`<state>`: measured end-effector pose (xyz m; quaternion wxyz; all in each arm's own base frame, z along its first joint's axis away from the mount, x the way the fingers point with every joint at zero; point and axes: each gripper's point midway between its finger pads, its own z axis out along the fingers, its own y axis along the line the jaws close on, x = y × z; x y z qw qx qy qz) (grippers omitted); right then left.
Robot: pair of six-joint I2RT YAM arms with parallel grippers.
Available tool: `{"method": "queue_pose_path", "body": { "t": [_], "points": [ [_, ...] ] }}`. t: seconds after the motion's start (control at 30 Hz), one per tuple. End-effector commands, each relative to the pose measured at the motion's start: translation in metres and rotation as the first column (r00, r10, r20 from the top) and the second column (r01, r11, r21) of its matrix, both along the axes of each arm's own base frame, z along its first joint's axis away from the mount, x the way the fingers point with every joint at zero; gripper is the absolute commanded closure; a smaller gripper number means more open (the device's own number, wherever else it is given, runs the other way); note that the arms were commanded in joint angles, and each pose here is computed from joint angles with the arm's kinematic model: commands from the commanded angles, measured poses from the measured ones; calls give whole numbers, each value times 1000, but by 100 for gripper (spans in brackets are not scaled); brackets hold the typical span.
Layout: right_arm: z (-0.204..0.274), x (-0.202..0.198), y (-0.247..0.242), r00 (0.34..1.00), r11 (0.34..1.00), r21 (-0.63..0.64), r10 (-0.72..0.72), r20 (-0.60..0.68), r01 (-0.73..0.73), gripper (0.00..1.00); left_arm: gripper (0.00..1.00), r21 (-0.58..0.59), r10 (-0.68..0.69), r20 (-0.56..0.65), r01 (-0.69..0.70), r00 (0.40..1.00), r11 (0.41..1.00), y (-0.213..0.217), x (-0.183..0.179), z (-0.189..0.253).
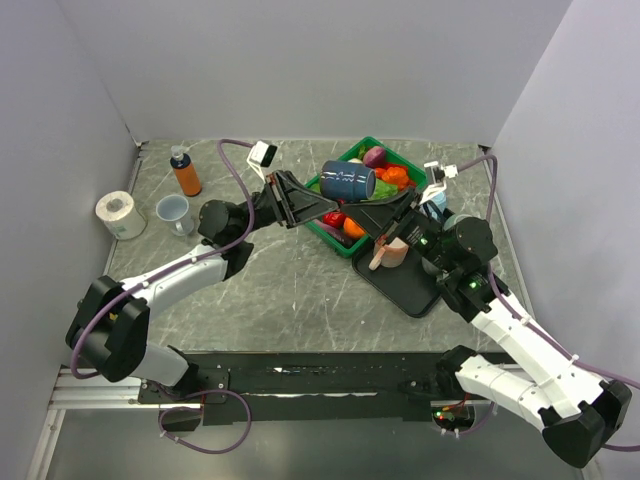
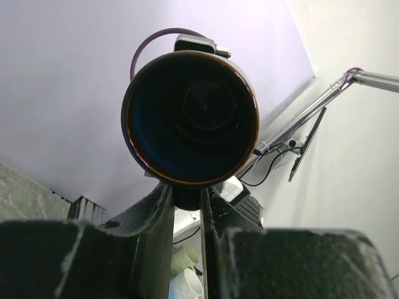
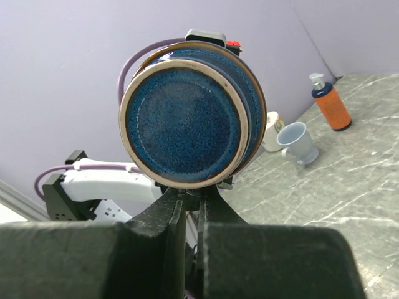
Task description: Turn the mug right side up
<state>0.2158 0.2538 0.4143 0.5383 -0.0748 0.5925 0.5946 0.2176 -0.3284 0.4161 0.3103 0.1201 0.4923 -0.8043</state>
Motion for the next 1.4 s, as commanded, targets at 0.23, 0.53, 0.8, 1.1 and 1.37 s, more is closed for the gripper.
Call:
{"method": "queue_pose_path", "body": {
  "t": [0.23, 0.53, 0.8, 1.1, 1.37],
  "points": [
    [-26, 11, -7, 995, 993, -81, -87, -51, 83, 32, 99, 65, 226, 166, -240, 960, 969, 11, 7, 32],
    [-52, 26, -11, 973, 979, -149, -165, -160, 141, 11, 99, 373, 544, 258, -601, 799, 707, 45, 58, -6],
    [-78, 38, -14, 940, 956, -236, -231, -250, 172, 10, 99, 629, 718, 443, -757, 537, 179, 119, 110, -85],
    [-98, 45, -16, 915, 939, -293, -267, -301, 178, 10, 99, 758, 790, 454, -645, 413, -98, 189, 158, -147],
    [-120, 53, -27, 886, 935, -308, -288, -363, 177, 10, 99, 831, 806, 478, -478, 350, -285, 250, 199, -206]
  ]
}}
